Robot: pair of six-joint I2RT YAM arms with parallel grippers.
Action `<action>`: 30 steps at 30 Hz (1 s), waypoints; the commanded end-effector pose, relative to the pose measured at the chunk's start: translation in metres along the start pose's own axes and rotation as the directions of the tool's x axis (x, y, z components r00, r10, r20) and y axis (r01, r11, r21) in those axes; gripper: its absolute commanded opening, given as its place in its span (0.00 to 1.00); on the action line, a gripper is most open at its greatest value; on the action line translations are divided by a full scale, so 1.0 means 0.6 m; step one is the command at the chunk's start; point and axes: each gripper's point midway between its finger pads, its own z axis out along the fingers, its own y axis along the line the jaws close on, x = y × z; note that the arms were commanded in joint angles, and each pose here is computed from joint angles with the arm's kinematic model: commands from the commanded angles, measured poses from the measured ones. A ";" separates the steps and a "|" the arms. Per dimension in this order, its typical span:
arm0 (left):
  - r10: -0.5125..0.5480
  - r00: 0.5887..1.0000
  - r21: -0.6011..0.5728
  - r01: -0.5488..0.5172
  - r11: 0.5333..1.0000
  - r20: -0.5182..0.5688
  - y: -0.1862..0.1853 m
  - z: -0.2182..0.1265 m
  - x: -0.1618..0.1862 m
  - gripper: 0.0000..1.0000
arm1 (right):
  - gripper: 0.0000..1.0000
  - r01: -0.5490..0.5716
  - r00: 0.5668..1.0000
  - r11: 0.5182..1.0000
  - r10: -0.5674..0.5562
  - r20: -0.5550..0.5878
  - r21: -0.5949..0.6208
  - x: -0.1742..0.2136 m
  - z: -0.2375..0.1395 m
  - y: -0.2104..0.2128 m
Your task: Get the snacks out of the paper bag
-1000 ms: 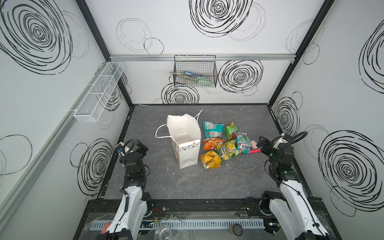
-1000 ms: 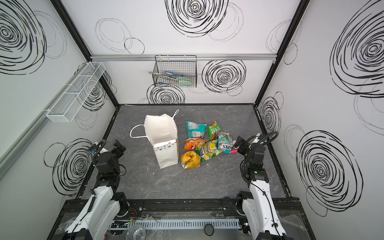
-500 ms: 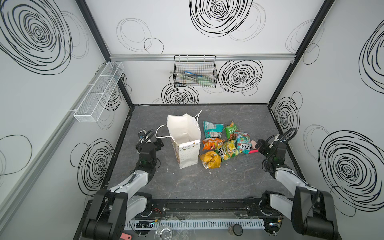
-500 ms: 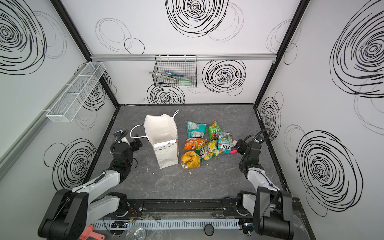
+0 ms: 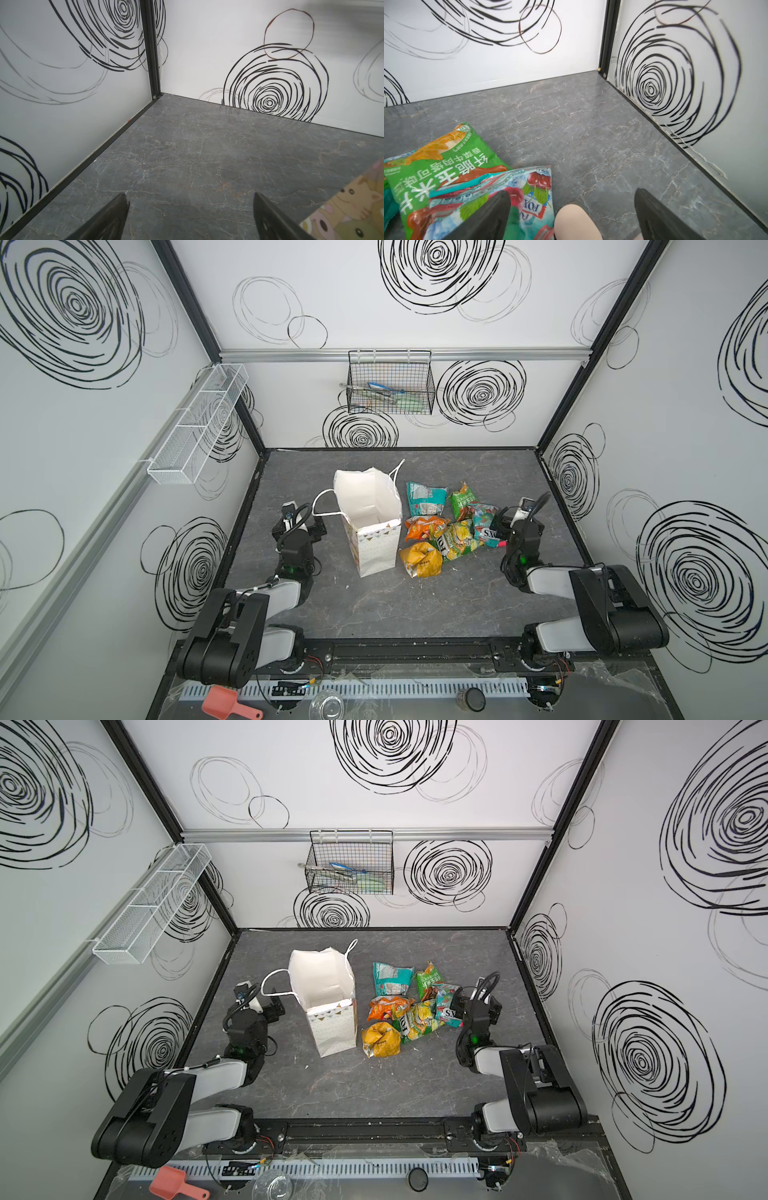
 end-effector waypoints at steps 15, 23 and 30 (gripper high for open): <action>0.048 0.988 0.143 -0.070 0.987 0.147 -0.044 -0.004 -0.015 0.96 | 0.97 -0.047 0.999 0.994 0.049 0.016 -0.103 -0.015 0.025 0.006; 0.056 0.986 0.137 -0.077 0.988 0.155 -0.046 -0.006 -0.017 0.96 | 0.97 -0.051 0.998 0.992 0.054 0.019 -0.117 -0.016 0.027 0.004; 0.056 0.986 0.137 -0.077 0.988 0.156 -0.046 -0.006 -0.017 0.96 | 0.97 -0.051 0.998 0.992 0.054 0.020 -0.118 -0.017 0.027 0.004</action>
